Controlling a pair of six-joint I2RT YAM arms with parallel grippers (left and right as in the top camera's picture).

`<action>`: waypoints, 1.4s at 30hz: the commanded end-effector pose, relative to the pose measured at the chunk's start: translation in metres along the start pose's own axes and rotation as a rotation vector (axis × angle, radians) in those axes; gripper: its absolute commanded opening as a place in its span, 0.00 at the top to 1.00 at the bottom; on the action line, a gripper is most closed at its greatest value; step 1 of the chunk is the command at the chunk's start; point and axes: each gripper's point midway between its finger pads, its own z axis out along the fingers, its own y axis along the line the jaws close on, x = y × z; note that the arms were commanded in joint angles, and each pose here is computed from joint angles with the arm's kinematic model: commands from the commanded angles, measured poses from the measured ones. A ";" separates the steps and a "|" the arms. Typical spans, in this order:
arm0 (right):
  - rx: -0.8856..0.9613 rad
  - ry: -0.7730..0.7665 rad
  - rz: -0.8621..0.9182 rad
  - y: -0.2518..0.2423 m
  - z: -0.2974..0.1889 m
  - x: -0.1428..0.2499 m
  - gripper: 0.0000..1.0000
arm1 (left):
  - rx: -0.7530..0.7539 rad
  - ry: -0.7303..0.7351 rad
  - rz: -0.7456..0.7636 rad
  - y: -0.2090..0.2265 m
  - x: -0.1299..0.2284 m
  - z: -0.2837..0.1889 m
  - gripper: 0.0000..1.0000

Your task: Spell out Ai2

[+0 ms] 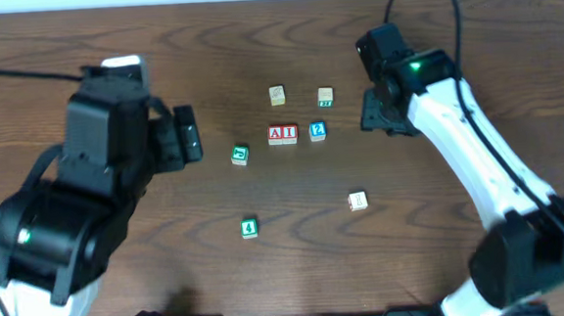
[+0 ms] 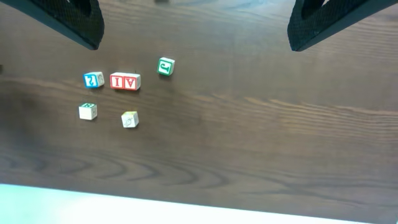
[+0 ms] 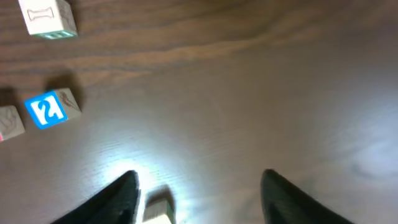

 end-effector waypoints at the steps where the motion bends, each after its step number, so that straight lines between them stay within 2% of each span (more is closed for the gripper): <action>1: -0.044 0.060 -0.039 0.009 0.021 0.002 0.55 | -0.023 -0.005 0.015 0.007 0.001 -0.006 0.05; 5: -0.054 0.108 -0.041 0.015 0.043 0.004 0.69 | -0.038 0.038 0.026 0.010 0.010 -0.004 0.05; 10: -0.127 0.148 -0.084 0.034 0.061 0.007 0.66 | -0.054 0.085 0.039 0.012 0.019 0.000 0.05; 19: -0.147 0.219 -0.144 0.044 0.090 0.020 0.69 | -0.064 0.123 0.047 0.010 0.024 0.009 0.05; 42: -0.264 0.120 -0.315 0.094 0.106 0.024 0.69 | -0.071 0.145 0.053 0.009 0.025 0.017 0.05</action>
